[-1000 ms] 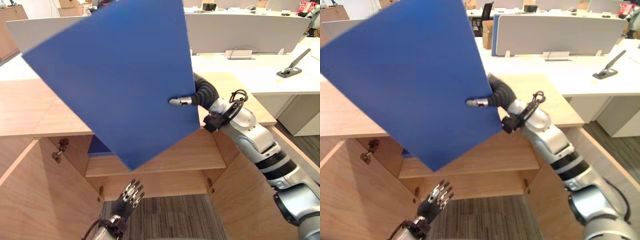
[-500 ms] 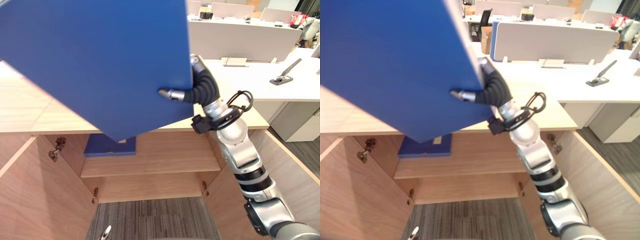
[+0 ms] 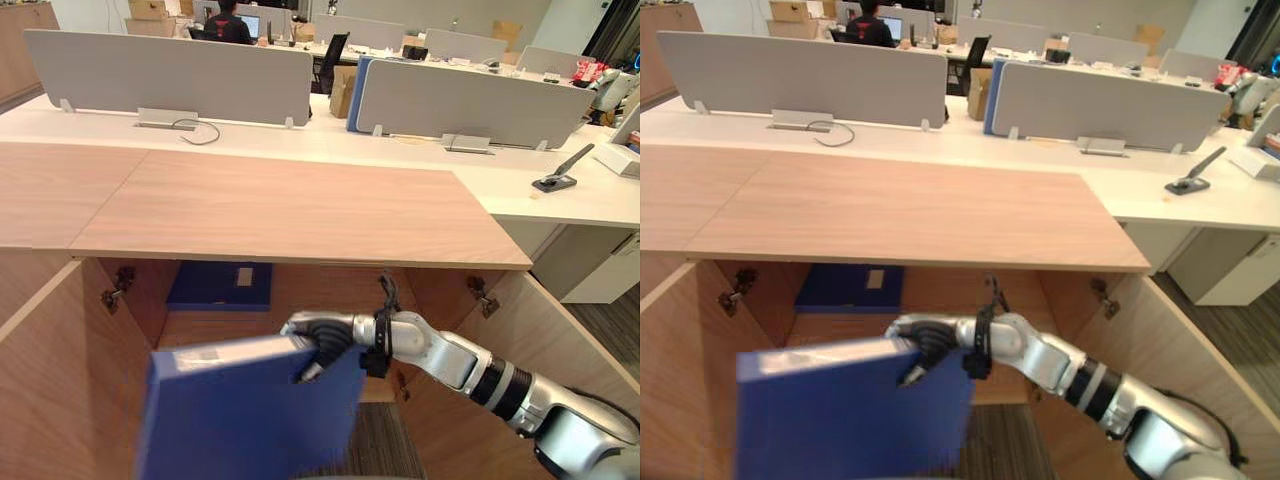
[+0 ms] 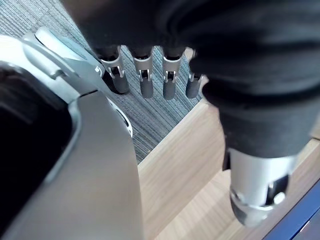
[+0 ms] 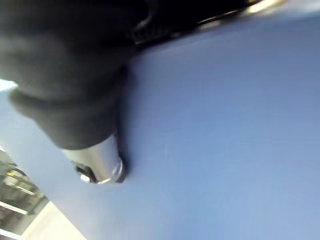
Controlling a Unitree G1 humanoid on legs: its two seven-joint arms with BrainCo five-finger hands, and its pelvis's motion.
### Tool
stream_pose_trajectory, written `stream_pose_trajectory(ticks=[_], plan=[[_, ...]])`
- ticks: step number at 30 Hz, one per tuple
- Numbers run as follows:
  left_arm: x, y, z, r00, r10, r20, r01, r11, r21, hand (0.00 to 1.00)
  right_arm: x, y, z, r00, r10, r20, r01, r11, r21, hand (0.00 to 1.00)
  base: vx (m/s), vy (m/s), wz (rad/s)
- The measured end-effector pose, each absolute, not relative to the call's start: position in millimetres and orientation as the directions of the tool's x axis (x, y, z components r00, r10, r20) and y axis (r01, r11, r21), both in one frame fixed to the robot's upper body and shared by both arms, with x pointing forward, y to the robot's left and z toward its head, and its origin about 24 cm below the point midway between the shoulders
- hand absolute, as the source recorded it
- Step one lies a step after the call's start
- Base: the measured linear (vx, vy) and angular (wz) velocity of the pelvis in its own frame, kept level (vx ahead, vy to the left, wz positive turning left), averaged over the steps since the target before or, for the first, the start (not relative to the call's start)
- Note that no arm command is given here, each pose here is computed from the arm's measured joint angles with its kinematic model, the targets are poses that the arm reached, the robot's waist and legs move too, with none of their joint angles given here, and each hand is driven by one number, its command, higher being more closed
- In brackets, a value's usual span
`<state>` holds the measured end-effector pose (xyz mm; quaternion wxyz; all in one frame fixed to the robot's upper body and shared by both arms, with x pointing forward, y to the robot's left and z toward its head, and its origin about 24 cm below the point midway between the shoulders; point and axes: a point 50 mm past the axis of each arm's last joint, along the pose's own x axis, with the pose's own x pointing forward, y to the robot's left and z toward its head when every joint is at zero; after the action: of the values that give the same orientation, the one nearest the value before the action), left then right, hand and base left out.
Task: Walk over to the cabinet, pick up the folder, carry it to the office cabinet, place the folder inside the office cabinet, then close the office cabinet door
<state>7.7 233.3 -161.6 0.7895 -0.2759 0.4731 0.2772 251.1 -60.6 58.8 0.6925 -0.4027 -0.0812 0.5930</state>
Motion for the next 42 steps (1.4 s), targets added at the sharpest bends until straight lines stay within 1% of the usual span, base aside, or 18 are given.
stream_pose_trajectory(ticks=[7, 10, 12, 13, 14, 15, 17, 18, 21, 23, 26, 29, 31, 35, 37, 38, 40, 42], plan=[[21.2, 229.1, -163.3, 0.413, 0.141, -0.9, -0.641, 0.747, -0.177, 0.0, 275.0, -114.9, 1.9, 0.426, 0.651, -0.629, -0.787, -0.077, -0.613, 1.0, 0.01, 0.001, 0.06], [23.3, 226.2, -163.8, 0.416, 0.127, -0.901, -0.622, 0.762, -0.179, 0.0, 277.3, -130.9, -17.8, 0.461, 0.561, -0.688, -0.81, -0.051, -0.585, 1.0, 0.01, 0.001, 0.04], [25.3, 223.6, -164.2, 0.418, 0.115, -0.901, -0.605, 0.775, -0.182, 0.0, 281.6, -145.1, -30.8, 0.519, 0.49, -0.7, -0.821, 0.059, -0.567, 1.0, 0.0, 0.0, 0.0], [26.8, 222.3, -164.4, 0.418, 0.111, -0.902, -0.596, 0.783, -0.18, 0.0, 286.3, -155.6, -36.5, 0.576, 0.44, -0.689, -0.811, 0.202, -0.549, 1.0, -0.01, 0.01, 0.03], [28.3, 221.4, -164.5, 0.419, 0.108, -0.901, -0.588, 0.789, -0.179, 0.0, 292.1, -167.4, -39.7, 0.643, 0.379, -0.665, -0.763, 0.39, -0.516, 1.0, -0.02, 0.012, 0.05], [29.4, 220.9, -164.5, 0.421, 0.106, -0.901, -0.585, 0.791, -0.18, 0.0, 294.8, -173.8, -40.4, 0.681, 0.344, -0.647, -0.716, 0.501, -0.486, 1.0, -0.02, 0.007, 0.08], [31.7, 219.8, -164.5, 0.425, 0.105, -0.899, -0.577, 0.796, -0.18, 0.0, 300.6, -194.1, -41.4, 0.797, 0.206, -0.568, -0.437, 0.846, -0.306, 1.0, -0.02, 0.006, 0.13], [31.8, 219.6, -164.7, 0.423, 0.109, -0.9, -0.581, 0.795, -0.177, 0.0, 303.8, -201.5, -40.5, 0.835, 0.128, -0.535, -0.259, 0.95, -0.176, 1.0, -0.02, 0.006, 0.11], [31.5, 218.1, -165.1, 0.416, 0.115, -0.902, -0.588, 0.791, -0.171, 0.0, 315.2, -213.9, -30.8, 0.874, -0.003, -0.486, 0.027, 0.999, 0.042, 1.0, -0.02, 0.011, 0.06], [31.5, 217.2, -165.4, 0.413, 0.117, -0.903, -0.592, 0.788, -0.169, 0.0, 322.6, -220.2, -22.8, 0.881, -0.061, -0.47, 0.153, 0.975, 0.16, 1.0, -0.02, 0.012, 0.1], [31.3, 217.1, -165.5, 0.407, 0.123, -0.905, -0.601, 0.782, -0.164, 0.0, 329.1, -226.8, -16.2, 0.874, -0.142, -0.465, 0.352, 0.845, 0.403, 1.0, 0.01, 0.006, 0.17], [35.7, 215.9, -164.5, 0.422, 0.125, -0.898, -0.603, 0.778, -0.175, 0.0, 336.5, -225.9, -8.1, 0.875, -0.189, -0.446, 0.461, 0.61, 0.645, 1.0, 0.02, 0.008, 0.06], [40.5, 215.4, -163.4, 0.437, 0.126, -0.891, -0.604, 0.775, -0.187, 0.0, 339.6, -228.5, -3.2, 0.863, -0.256, -0.436, 0.504, 0.373, 0.779, 1.0, 0.02, 0.001, 0.2], [43.4, 214.9, -162.6, 0.443, 0.131, -0.887, -0.612, 0.767, -0.192, 0.0, 336.1, -236.0, -4.9, 0.814, -0.339, -0.471, 0.544, 0.165, 0.823, 1.0, 0.03, 0.011, 0.19], [45.0, 214.4, -161.9, 0.448, 0.136, -0.884, -0.624, 0.756, -0.199, 0.0, 332.3, -236.8, -9.6, 0.779, -0.366, -0.508, 0.547, 0.002, 0.837, 1.0, 0.03, 0.027, 0.19], [46.2, 214.1, -161.5, 0.452, 0.137, -0.881, -0.624, 0.754, -0.204, 0.0, 330.7, -237.7, -11.0, 0.762, -0.383, -0.522, 0.54, -0.069, 0.839, 1.0, 0.03, 0.038, 0.22], [47.8, 214.3, -160.9, 0.458, 0.139, -0.878, -0.625, 0.753, -0.207, 0.0, 330.6, -239.2, -10.2, 0.748, -0.399, -0.531, 0.526, -0.132, 0.84, 1.0, 0.03, 0.045, 0.24], [53.9, 210.9, -158.9, 0.479, 0.149, -0.865, -0.637, 0.737, -0.226, 0.0, 336.4, -244.8, 2.2, 0.727, -0.437, -0.529, 0.452, -0.275, 0.848, 1.0, 0.0, 0.095, 0.35]])
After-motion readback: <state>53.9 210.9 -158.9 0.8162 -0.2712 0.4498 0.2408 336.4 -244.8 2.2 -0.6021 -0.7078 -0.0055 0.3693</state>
